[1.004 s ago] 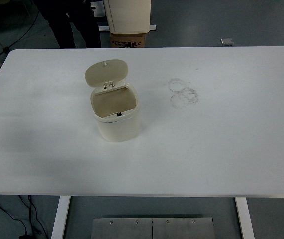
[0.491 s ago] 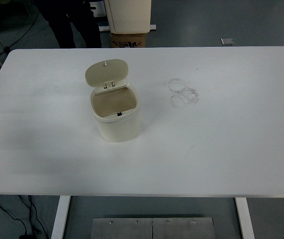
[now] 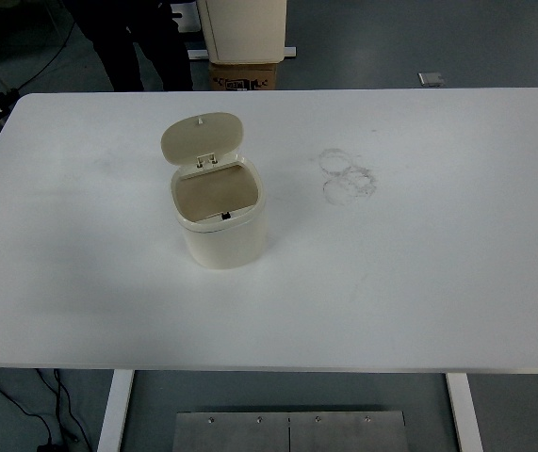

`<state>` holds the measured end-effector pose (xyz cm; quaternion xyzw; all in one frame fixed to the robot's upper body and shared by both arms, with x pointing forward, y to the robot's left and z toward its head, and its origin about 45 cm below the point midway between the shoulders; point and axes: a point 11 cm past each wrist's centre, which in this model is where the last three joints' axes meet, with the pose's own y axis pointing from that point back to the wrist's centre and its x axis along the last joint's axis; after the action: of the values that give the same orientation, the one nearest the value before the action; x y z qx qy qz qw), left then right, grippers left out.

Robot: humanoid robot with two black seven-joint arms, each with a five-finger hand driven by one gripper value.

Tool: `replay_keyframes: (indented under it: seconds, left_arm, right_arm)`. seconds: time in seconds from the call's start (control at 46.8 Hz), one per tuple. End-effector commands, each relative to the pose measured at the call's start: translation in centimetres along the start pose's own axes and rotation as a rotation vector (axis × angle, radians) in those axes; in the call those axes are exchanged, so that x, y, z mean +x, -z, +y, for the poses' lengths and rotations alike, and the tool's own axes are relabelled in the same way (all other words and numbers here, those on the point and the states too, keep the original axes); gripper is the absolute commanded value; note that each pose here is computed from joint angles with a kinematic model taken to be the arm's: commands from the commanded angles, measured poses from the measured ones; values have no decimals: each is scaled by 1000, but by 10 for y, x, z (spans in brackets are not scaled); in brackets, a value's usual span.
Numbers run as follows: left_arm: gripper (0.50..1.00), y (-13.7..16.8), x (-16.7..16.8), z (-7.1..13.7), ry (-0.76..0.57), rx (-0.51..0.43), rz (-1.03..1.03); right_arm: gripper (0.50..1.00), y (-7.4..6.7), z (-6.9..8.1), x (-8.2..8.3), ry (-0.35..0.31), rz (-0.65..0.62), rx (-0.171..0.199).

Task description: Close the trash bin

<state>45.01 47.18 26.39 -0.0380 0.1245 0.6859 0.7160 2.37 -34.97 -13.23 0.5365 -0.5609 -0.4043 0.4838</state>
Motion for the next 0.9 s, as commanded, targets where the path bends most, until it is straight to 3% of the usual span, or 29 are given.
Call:
replay_keyframes:
  seconds: [0.0, 0.256, 0.556, 0.726, 0.876]
  left_arm:
    - [1000, -7, -13, -3, 35, 14, -29]
    - [1000, -21, -60, -13, 183, 101, -185]
    - [1000, -65, -118, -24, 338, 148, -406]
    - [1000, -82, -161, -23, 488, 161, -470]
    - [1000, -80, -189, -19, 587, 199, -596]
  right_arm:
    - [991, 0, 0, 0, 0, 0, 0]
    - [991, 0, 0, 0, 0, 0, 0]
    - [991, 0, 0, 0, 0, 0, 0]
    - [991, 0, 0, 0, 0, 0, 0]
    - [991, 0, 0, 0, 0, 0, 0]
